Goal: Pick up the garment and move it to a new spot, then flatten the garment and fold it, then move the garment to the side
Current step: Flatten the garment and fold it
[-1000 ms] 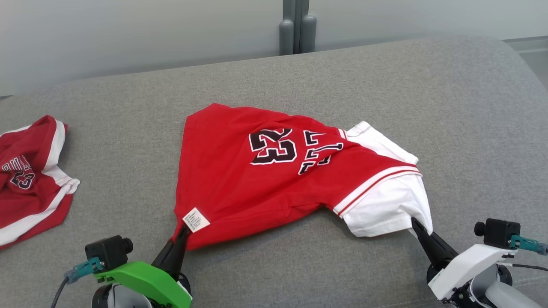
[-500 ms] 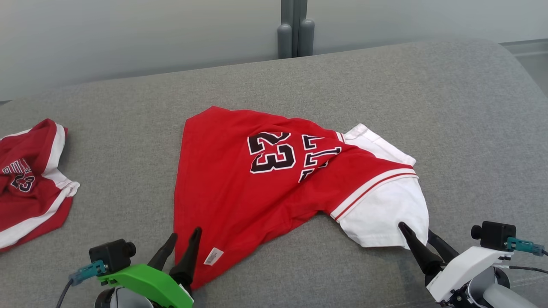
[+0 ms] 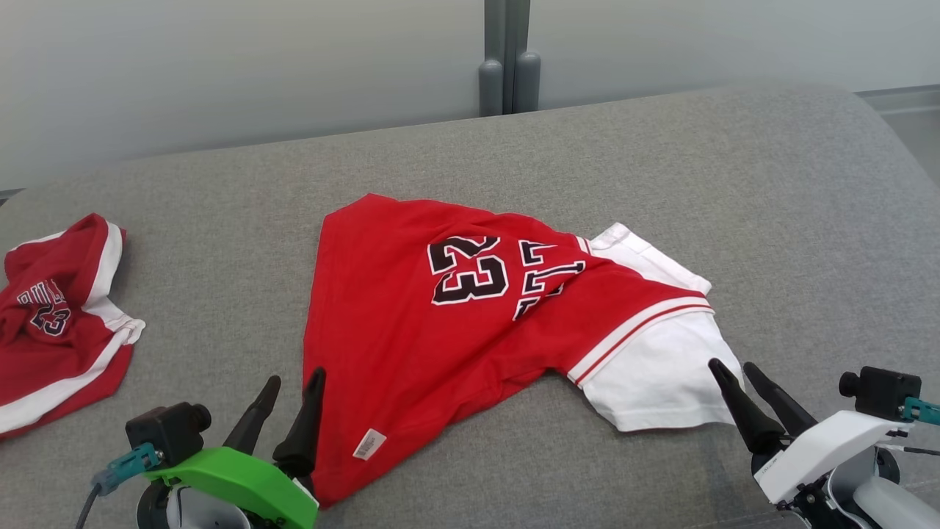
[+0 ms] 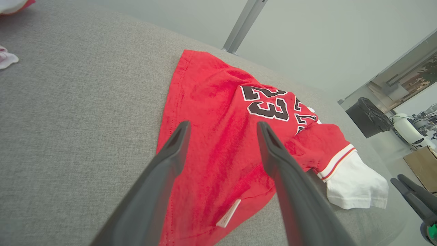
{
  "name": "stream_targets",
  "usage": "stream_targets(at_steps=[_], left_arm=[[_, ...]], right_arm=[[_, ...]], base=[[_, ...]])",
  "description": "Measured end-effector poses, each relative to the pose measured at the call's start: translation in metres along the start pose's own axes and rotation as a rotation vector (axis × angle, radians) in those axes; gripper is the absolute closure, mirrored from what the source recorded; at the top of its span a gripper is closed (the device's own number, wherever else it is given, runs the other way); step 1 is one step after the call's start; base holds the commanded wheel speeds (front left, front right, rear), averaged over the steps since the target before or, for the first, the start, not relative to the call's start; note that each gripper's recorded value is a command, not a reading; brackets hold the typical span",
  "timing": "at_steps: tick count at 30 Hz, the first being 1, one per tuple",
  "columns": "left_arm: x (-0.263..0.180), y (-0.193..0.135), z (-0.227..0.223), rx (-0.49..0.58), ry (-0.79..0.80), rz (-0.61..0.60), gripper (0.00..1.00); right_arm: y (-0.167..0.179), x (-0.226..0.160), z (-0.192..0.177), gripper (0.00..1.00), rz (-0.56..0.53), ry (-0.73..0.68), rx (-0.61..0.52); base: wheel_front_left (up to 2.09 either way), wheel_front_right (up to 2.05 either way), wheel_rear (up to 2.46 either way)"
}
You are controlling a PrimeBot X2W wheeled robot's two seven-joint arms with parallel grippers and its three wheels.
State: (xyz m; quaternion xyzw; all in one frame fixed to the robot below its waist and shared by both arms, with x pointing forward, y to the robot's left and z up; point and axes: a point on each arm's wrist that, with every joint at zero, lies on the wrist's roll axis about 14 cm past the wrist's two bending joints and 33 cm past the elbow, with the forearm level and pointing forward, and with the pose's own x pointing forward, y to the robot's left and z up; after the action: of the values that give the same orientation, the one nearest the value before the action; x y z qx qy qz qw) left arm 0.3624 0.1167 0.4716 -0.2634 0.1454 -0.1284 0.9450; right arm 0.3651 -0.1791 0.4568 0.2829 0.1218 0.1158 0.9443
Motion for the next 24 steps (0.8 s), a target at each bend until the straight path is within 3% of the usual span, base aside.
stream_targets(at_steps=[11,17,24], left_arm=[[-0.01,0.007,0.005,-0.02,-0.077,0.055,0.0],[-0.01,0.014,0.02,-0.035,-0.147,0.099,0.0],[-0.014,0.012,0.054,0.104,-0.268,0.113,0.0]], right_arm=[[-0.011,-0.018,-0.011,0.0,-0.036,0.011,-0.009],[0.008,-0.008,0.021,0.0,0.005,-0.126,0.002],[0.034,-0.005,0.064,0.0,0.076,-0.277,-0.129]], base=[[0.0,0.0,0.0],[0.0,0.0,0.0],[0.0,0.0,0.0]])
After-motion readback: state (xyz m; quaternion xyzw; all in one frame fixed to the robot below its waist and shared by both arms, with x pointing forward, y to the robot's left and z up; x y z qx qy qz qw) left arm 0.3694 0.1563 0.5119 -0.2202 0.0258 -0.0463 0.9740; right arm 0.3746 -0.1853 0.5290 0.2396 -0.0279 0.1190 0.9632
